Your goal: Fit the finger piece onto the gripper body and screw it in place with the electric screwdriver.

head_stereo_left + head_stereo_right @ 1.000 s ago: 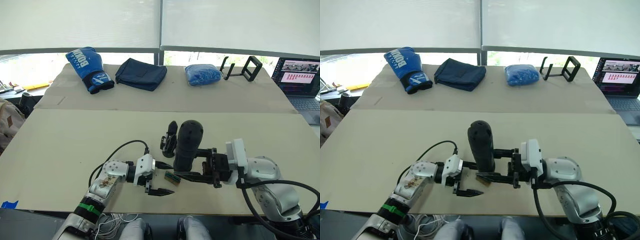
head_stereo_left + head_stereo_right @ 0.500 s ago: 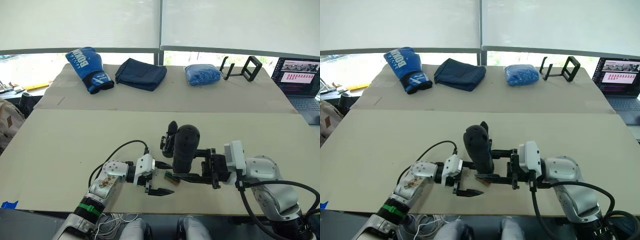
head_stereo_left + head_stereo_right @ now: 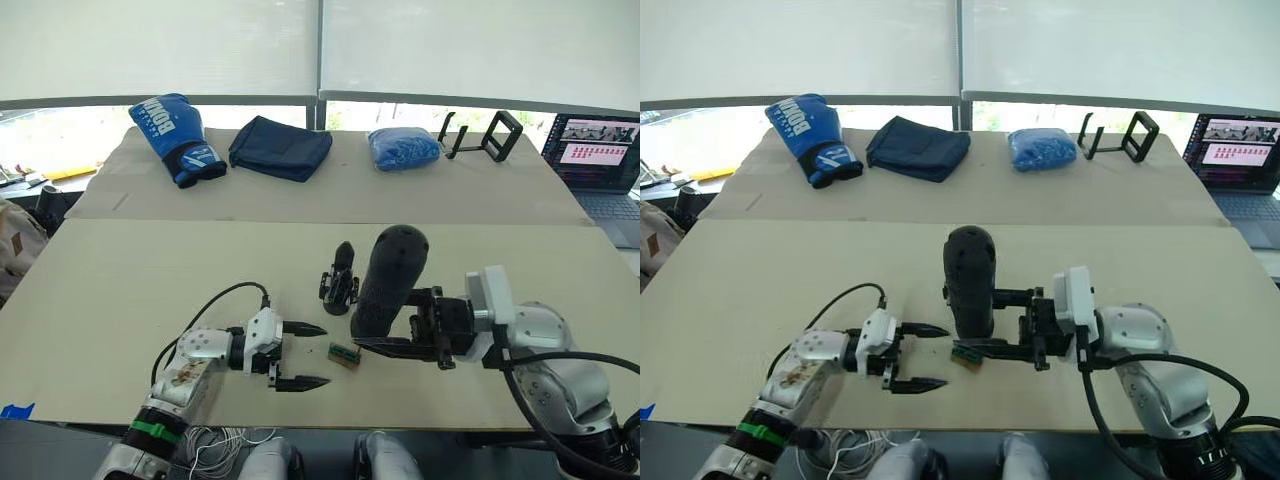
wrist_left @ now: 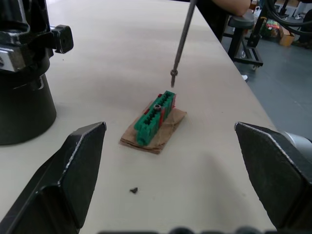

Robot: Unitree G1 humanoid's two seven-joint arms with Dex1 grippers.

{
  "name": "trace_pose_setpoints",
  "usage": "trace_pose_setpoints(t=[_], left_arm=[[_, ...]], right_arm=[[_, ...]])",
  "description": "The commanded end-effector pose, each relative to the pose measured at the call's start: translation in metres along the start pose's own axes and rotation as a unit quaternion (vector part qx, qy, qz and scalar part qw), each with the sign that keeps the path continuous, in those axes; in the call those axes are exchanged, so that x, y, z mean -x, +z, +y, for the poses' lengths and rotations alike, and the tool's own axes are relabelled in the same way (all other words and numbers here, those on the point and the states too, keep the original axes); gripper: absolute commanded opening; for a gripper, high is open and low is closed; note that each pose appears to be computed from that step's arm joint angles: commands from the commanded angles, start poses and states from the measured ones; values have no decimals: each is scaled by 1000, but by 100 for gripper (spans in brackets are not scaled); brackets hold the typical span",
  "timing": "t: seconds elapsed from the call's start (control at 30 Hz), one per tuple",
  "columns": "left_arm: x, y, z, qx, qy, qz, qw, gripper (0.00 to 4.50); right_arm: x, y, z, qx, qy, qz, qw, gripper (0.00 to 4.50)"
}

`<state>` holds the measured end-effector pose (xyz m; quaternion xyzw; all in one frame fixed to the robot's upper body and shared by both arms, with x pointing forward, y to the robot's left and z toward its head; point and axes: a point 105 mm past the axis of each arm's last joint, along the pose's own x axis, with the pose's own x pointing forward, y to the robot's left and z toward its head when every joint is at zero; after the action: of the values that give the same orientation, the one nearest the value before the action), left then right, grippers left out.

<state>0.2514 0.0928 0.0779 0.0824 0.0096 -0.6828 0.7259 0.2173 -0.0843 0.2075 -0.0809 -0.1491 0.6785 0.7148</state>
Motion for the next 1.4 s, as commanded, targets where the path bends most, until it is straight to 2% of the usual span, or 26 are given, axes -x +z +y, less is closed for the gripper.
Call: trace_pose_setpoints(t=[0.03,0.2,0.33,0.63,0.9,1.2,1.4], left_arm=[[15,24,-1,-19,7,-39,999,450],[33,45,3,8,32,-74,997,450],[45,57,11,10,50,-79,996,450],[62,81,47,-6,106,-97,990,450],[59,92,66,-1,105,-95,990,450],[44,99,70,0,89,-96,991,450],[33,91,74,5,90,-71,993,450]], right_arm=[[1,30,-3,33,5,-31,999,194],[5,41,-14,35,2,-31,999,194],[6,50,-23,30,-7,-40,999,194],[17,58,-52,35,-43,-41,998,194],[25,60,-75,42,-64,-37,996,194],[22,69,-98,56,-95,-52,993,194],[9,82,-107,20,-100,-99,990,194]])
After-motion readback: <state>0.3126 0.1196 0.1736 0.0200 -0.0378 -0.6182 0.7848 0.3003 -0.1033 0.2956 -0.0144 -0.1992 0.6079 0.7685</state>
